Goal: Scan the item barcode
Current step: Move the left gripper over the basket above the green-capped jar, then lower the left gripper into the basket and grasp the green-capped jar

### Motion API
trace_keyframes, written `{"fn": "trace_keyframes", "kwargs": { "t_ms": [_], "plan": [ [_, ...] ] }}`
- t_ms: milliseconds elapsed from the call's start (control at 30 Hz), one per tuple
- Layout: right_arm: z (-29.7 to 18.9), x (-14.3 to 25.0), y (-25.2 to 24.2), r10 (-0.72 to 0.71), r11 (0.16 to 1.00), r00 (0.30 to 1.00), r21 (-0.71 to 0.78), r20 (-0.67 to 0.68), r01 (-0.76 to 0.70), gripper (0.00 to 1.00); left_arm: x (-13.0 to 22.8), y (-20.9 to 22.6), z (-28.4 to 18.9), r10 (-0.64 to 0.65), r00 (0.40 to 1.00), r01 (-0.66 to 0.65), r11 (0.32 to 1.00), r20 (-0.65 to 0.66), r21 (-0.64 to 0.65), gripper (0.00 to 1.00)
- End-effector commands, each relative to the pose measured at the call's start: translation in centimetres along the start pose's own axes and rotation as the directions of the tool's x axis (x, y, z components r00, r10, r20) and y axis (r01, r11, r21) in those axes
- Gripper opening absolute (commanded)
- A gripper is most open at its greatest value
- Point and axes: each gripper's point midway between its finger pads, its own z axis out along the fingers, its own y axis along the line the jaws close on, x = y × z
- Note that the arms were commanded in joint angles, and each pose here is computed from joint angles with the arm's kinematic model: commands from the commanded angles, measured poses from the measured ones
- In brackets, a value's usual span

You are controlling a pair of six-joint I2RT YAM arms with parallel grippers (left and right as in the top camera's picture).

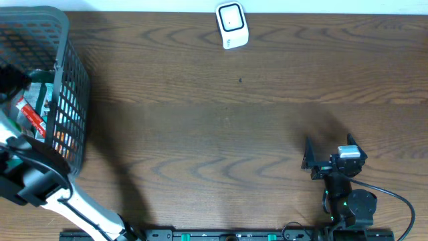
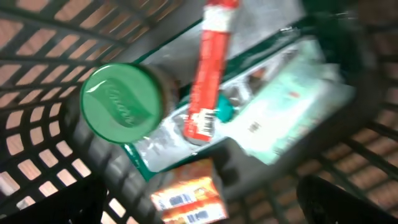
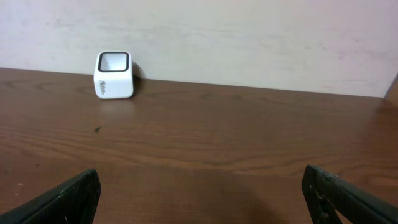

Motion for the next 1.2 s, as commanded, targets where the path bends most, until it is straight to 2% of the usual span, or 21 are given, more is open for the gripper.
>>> {"fn": "trace_keyframes", "kwargs": {
  "t_ms": [0, 200, 367, 500, 767, 867, 1033, 1167],
  "plan": [
    [0.0, 0.0, -0.3, -0.011, 1.000, 1.000, 0.011, 0.000, 0.011, 0.99, -0.1, -0.9, -4.1, 0.048, 0.993, -0.051, 0.998, 0.109, 0.027, 0.99],
    [0.0, 0.0, -0.3, -0.011, 1.000, 1.000, 0.011, 0.000, 0.011, 0.99, 0.2, -2.3, -7.3, 0.076, 0.977, -0.085, 0.996, 0.199, 0.039, 0.99],
    [0.0, 0.0, -0.3, -0.011, 1.000, 1.000, 0.011, 0.000, 0.011, 0.99, 0.8, -1.9, -8.2, 0.015, 0.977, -0.027, 0.998, 0.214, 0.055, 0.99],
    [0.0, 0.0, -0.3, -0.011, 1.000, 1.000, 0.011, 0.000, 0.011, 0.99, 1.6, -1.4, -8.7, 0.009, 0.965, -0.028, 0.997, 0.261, 0.070, 0.99],
    [0.0, 0.0, -0.3, -0.011, 1.000, 1.000, 0.011, 0.000, 0.011, 0.99, 2.5, 0.5, -11.0, -0.075, 0.873, 0.003, 0.989, 0.483, 0.148, 0.98],
    [0.0, 0.0, -0.3, -0.011, 1.000, 1.000, 0.011, 0.000, 0.011, 0.99, 2.3, 1.6, -9.1, -0.060, 0.886, 0.007, 0.993, 0.460, 0.116, 0.98],
    [0.0, 0.0, -0.3, -0.011, 1.000, 1.000, 0.011, 0.000, 0.011, 0.99, 1.7, 3.4, -3.0, -0.065, 0.944, 0.052, 0.997, 0.322, 0.049, 0.98],
    [0.0, 0.0, -0.3, -0.011, 1.000, 1.000, 0.011, 0.000, 0.011, 0.99, 1.4, 4.9, 0.9, -0.063, 0.969, 0.063, 0.998, 0.237, 0.005, 0.98]
  ]
}}
